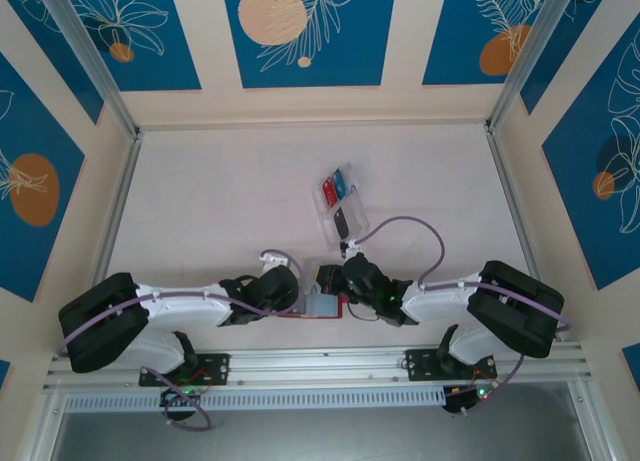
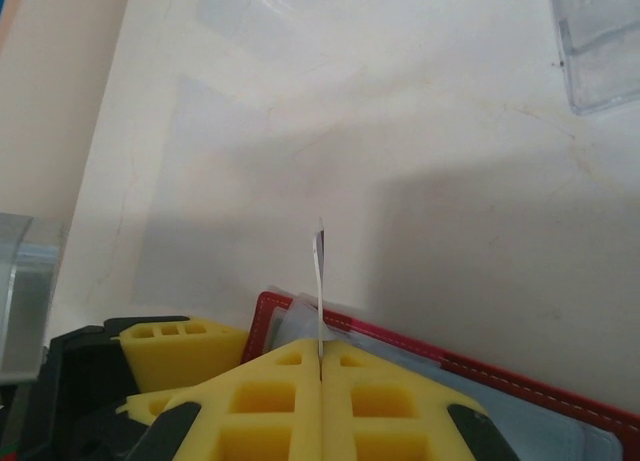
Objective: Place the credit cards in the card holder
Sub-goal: Insert the credit card into the card slot.
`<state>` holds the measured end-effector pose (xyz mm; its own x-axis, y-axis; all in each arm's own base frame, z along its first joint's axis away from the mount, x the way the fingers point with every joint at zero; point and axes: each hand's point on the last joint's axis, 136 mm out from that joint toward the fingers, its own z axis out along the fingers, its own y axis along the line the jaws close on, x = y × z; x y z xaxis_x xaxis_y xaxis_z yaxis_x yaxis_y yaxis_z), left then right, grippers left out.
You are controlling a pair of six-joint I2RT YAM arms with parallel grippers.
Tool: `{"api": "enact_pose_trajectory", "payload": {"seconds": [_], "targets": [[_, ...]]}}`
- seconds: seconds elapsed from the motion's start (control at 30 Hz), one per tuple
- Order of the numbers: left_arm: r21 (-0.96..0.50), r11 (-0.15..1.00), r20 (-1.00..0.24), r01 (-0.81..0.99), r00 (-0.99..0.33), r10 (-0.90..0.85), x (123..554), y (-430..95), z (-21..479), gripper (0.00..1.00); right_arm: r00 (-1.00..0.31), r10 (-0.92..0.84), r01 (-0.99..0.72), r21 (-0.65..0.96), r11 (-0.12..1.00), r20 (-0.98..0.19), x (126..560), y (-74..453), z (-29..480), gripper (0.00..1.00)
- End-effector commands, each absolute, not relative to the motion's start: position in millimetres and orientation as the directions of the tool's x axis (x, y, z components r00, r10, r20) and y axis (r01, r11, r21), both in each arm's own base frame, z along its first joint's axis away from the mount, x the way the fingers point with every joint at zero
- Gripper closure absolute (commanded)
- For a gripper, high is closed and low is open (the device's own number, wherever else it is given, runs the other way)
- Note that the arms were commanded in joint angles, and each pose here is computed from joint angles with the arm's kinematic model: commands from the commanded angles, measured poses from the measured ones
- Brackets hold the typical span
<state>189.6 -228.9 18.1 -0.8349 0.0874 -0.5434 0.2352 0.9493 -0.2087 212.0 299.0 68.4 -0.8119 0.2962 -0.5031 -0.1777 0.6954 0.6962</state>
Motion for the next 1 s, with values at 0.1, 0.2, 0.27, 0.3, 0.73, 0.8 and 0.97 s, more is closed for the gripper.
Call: {"api": "enact_pose_trajectory", "payload": {"seconds": [0.1,0.2,0.27,0.3,0.73,0.8,0.97], "targets": [[-0.176,0.953,-0.437,0.248,-0.887,0.15,165,-215,-11,0.59,-0.822,0.292,-0.158,0.688,0.708,-0.489,205,297,57,1.0],[-0.176,0.953,-0.436,0.248,-0.887,0.151,165,-215,-11,0.59,-0.826,0.286,-0.154,0.682,0.715,-0.486,203,296,54,1.0],[-0.177,0.952,-0.438,0.249,-0.886,0.151,165,-215,-10,0.59,-0.826,0.284,-0.151,0.677,0.721,-0.486,202,296,51,1.0],[-0.175,0.952,-0.437,0.249,-0.887,0.151,164,-215,-11,0.59,-0.826,0.285,-0.149,0.675,0.723,-0.487,201,295,50,1.0],[-0.174,0.953,-0.436,0.25,-0.887,0.153,164,-215,-10,0.59,-0.82,0.267,-0.153,0.644,0.75,-0.506,198,291,44,1.0],[-0.173,0.953,-0.435,0.25,-0.887,0.154,164,-215,-11,0.59,-0.819,0.262,-0.157,0.639,0.753,-0.511,198,291,44,1.0],[-0.174,0.953,-0.435,0.25,-0.887,0.153,164,-215,-10,0.59,-0.817,0.249,-0.167,0.626,0.762,-0.521,197,292,42,1.0]]}}
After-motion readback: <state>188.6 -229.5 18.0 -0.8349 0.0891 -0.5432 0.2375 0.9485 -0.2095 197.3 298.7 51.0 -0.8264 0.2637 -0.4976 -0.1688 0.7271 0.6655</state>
